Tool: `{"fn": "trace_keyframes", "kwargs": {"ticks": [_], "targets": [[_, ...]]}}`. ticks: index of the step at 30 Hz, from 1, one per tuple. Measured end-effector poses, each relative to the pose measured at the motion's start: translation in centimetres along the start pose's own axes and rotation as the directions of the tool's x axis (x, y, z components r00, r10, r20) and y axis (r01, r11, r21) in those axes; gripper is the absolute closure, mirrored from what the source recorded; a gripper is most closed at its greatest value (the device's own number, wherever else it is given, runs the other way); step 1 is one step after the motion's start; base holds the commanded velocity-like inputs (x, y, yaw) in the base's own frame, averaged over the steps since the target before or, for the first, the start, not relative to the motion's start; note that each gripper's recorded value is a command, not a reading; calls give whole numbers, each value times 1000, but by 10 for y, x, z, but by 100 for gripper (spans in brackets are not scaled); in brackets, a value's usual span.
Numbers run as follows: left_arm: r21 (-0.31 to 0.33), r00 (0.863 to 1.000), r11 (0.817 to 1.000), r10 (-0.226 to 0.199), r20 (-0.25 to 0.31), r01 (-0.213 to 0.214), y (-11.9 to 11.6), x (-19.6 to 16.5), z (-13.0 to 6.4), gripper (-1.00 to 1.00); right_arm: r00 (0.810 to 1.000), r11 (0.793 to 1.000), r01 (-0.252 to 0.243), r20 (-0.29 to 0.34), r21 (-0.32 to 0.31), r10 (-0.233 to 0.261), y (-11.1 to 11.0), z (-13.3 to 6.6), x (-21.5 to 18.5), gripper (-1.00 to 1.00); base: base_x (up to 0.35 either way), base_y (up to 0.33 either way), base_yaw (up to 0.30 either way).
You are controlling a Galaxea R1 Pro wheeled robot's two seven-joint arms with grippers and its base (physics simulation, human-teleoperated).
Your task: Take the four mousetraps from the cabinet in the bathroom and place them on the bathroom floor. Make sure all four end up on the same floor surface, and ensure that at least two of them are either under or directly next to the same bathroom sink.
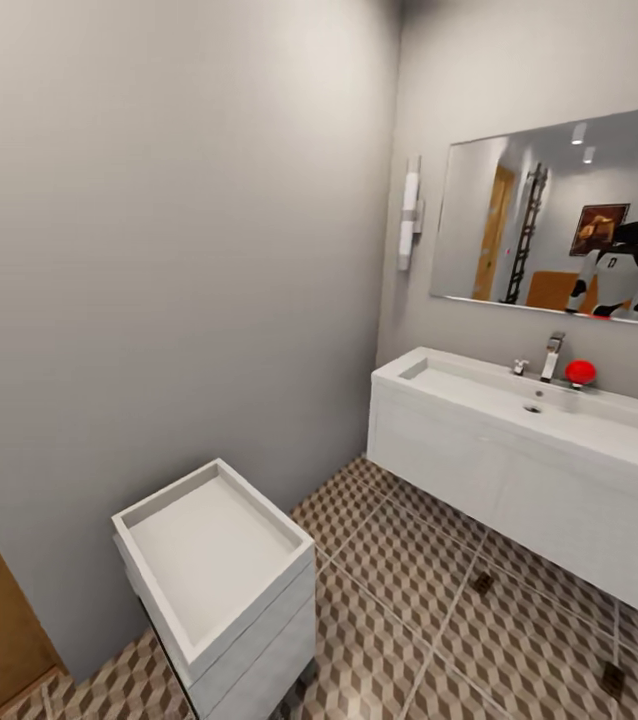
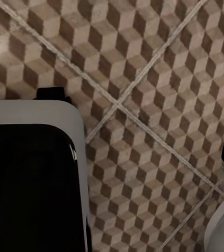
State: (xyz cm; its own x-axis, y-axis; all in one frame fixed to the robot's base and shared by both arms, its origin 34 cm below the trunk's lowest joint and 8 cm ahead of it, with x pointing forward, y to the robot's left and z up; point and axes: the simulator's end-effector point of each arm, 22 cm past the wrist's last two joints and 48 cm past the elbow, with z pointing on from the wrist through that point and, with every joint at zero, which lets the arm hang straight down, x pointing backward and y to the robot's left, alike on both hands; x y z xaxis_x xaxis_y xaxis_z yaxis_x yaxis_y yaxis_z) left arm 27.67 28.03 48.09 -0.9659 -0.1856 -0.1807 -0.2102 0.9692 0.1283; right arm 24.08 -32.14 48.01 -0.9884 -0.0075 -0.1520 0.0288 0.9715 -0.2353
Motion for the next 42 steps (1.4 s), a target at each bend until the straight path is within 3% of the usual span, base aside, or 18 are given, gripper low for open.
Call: {"fn": "trace_keyframes", "kwargs": {"ticks": [42], "targets": [[-1,1000,1000,2,1,-2,1,0,0,-100,1000,1000,-3,1,0,3,1,0,0,-100,0,0,300]]}}
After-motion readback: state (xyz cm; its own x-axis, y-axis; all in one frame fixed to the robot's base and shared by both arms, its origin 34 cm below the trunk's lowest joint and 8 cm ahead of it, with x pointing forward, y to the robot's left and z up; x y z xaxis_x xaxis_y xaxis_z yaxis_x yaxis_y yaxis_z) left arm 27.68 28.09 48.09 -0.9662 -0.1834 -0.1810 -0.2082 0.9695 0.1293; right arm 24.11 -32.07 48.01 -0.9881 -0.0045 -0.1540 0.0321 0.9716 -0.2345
